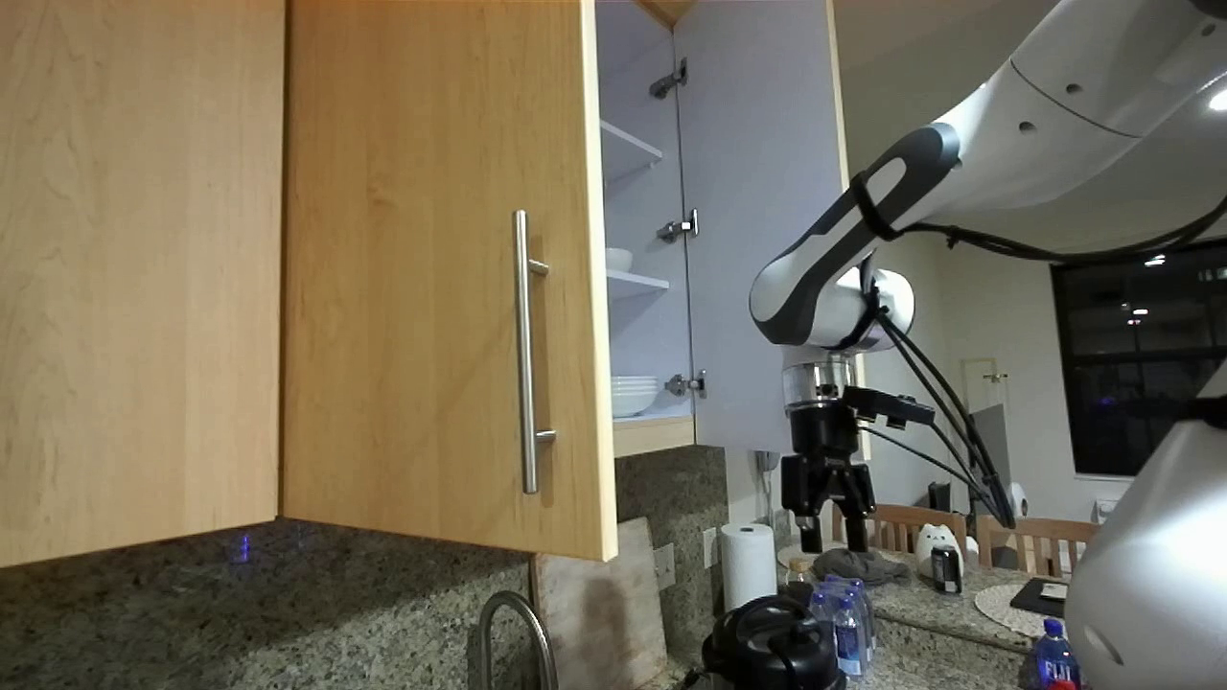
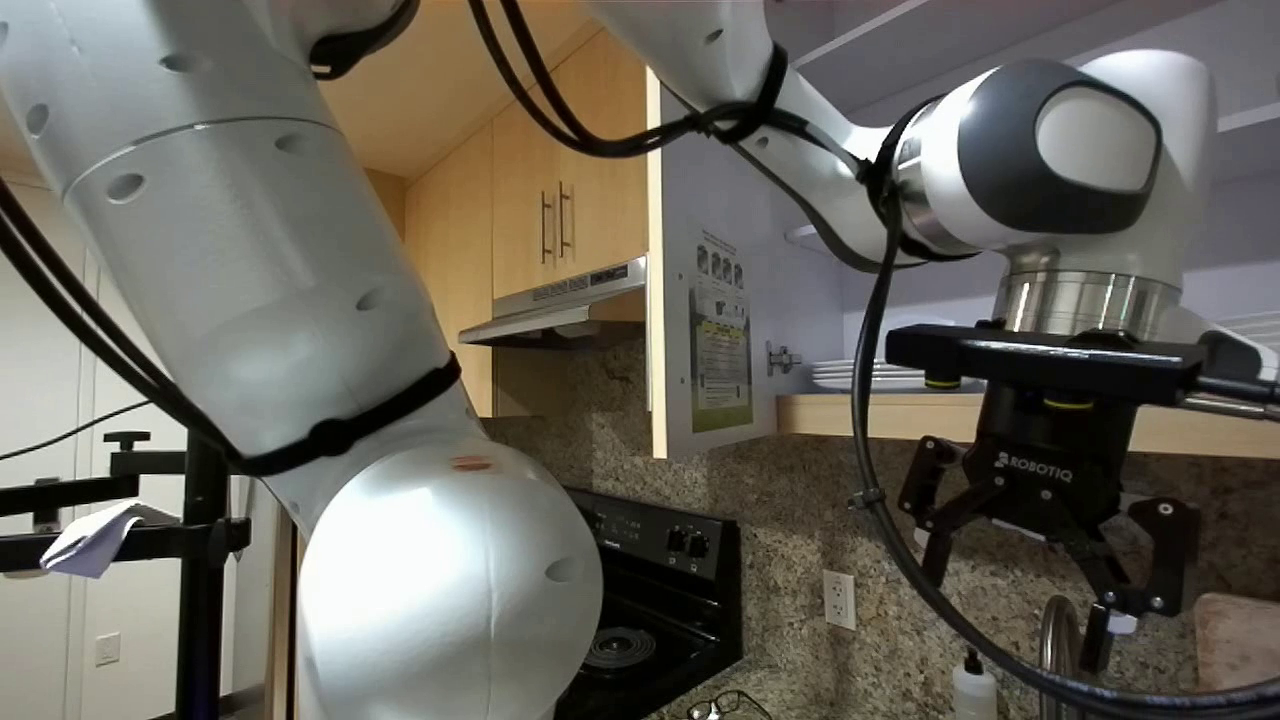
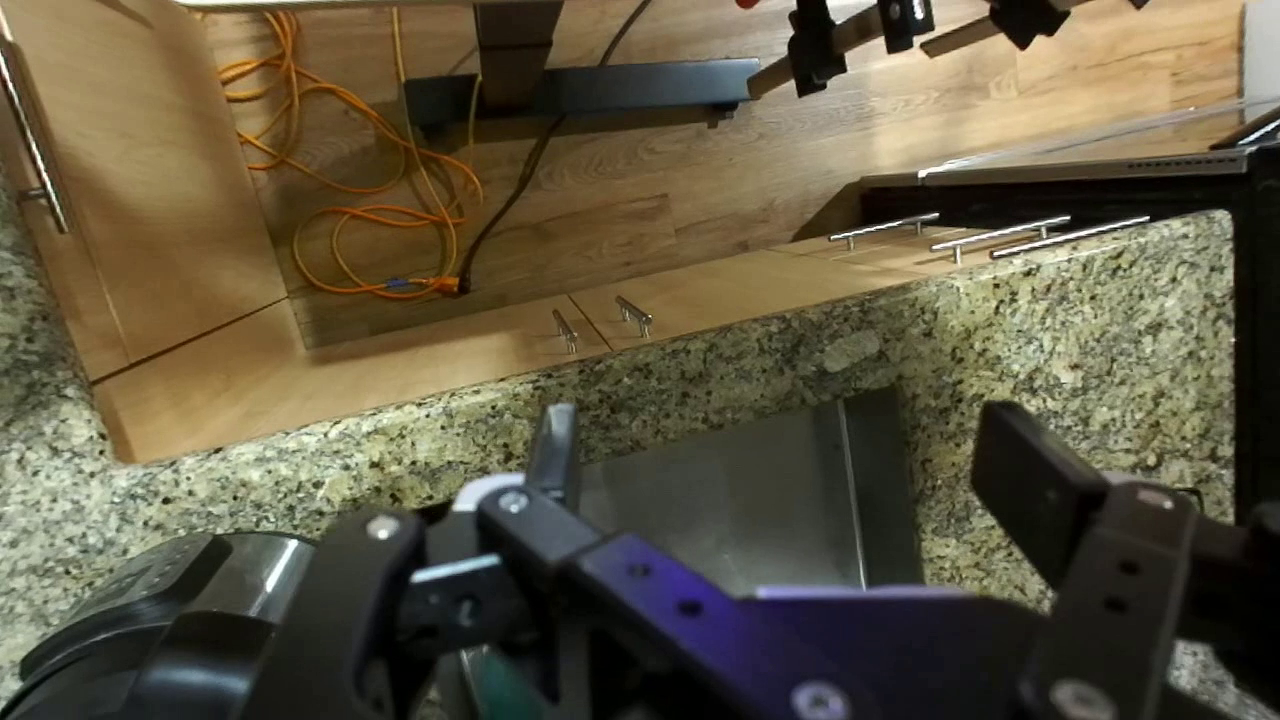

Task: Close the left door on the open upper cabinet

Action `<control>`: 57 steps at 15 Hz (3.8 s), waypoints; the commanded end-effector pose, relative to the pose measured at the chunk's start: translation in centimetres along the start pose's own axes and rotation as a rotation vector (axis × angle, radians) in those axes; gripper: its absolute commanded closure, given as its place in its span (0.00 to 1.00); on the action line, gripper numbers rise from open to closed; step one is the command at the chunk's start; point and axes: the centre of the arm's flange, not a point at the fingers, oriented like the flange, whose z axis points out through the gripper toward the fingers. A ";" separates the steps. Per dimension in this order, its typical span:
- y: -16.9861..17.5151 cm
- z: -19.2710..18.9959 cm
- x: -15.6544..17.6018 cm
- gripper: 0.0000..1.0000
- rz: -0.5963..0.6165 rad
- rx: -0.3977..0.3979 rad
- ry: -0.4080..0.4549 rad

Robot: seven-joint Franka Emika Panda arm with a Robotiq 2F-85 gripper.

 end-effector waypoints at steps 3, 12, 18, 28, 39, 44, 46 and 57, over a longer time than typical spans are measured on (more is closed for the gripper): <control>-2.3 -1.7 -0.9 0.00 -0.106 -0.069 0.013; -6.4 -8.9 -7.4 0.00 -0.389 -0.286 0.062; -10.7 -14.9 -10.3 0.00 -0.581 -0.357 0.235; -17.9 -19.7 -15.4 0.00 -0.786 -0.485 0.388; -24.7 -20.5 -20.1 0.00 -1.006 -0.790 0.590; -26.3 -21.3 -21.3 0.00 -1.061 -0.692 0.801; -26.8 -21.6 -21.9 0.00 -1.083 -0.634 0.850; -31.8 -21.7 -22.7 0.00 -1.143 -0.369 1.167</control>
